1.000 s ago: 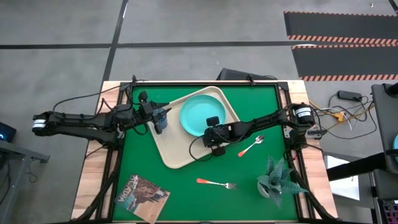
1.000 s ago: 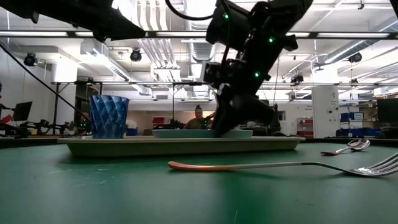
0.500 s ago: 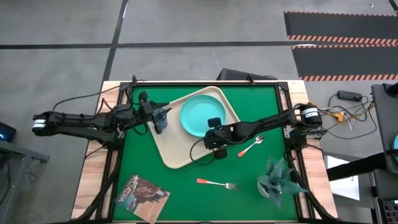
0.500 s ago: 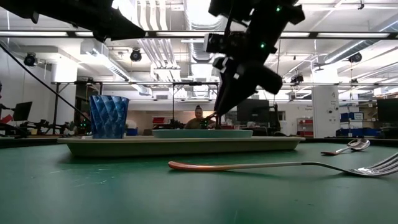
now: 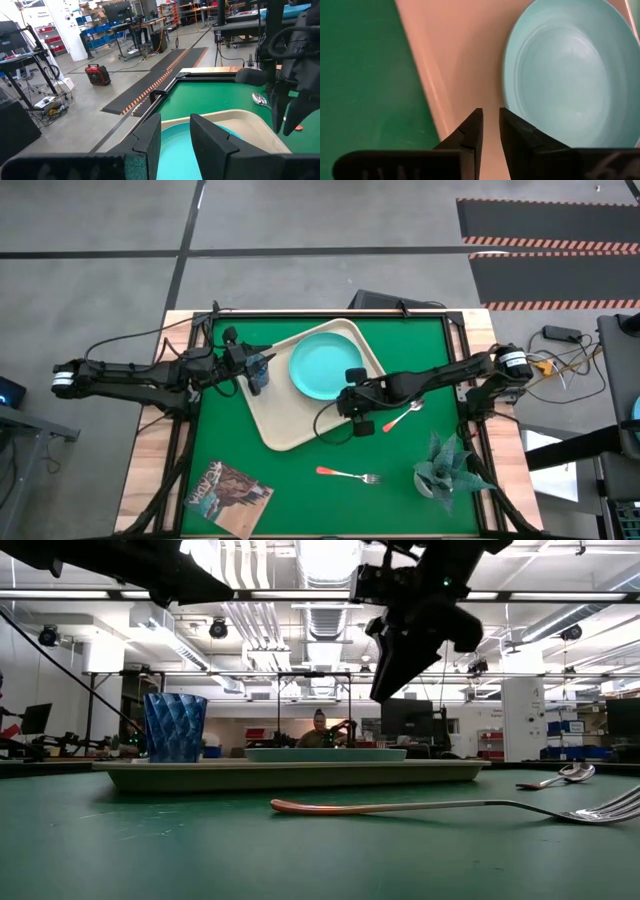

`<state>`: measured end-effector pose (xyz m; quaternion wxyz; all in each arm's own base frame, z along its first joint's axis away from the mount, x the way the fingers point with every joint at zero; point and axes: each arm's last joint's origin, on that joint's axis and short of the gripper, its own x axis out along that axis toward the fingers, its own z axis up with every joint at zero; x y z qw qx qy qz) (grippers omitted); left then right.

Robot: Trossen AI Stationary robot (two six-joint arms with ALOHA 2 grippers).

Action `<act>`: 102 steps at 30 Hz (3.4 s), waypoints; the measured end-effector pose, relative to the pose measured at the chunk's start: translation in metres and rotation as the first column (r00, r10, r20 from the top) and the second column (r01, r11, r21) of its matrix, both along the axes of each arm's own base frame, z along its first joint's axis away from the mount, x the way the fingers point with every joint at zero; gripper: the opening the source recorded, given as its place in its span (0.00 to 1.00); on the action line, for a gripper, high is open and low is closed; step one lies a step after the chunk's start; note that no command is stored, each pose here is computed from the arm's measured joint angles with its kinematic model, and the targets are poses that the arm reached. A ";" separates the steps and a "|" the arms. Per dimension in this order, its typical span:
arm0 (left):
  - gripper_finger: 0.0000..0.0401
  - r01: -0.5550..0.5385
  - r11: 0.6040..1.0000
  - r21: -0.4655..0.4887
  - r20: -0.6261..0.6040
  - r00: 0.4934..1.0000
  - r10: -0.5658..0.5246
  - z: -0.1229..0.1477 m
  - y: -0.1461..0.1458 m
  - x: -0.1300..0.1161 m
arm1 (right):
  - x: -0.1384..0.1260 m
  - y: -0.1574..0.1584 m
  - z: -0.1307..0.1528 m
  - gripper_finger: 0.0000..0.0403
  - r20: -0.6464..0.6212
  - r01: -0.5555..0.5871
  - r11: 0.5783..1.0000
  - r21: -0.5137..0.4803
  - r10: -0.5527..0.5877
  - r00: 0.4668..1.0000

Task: Pick and place plate/cup/fork/spoon on tray
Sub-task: Put the orange fork on the white tray

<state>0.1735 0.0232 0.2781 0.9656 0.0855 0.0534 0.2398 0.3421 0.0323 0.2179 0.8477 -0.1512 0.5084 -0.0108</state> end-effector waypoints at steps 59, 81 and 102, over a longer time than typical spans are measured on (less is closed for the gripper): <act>0.22 0.409 0.901 -0.142 0.285 0.889 -0.359 0.011 -0.053 0.093 | -0.146 -0.013 0.047 0.12 0.813 -0.083 0.960 -0.266 0.270 0.517; 0.22 0.413 0.852 -0.324 0.093 0.909 -0.405 0.050 -0.094 0.177 | -0.174 -0.014 0.061 0.04 0.858 -0.125 0.943 -0.307 0.331 0.392; 0.10 0.265 0.795 -0.545 -0.230 0.865 -0.446 0.009 -0.155 0.211 | -0.219 -0.019 0.088 0.04 0.913 -0.065 0.934 -0.350 0.356 0.197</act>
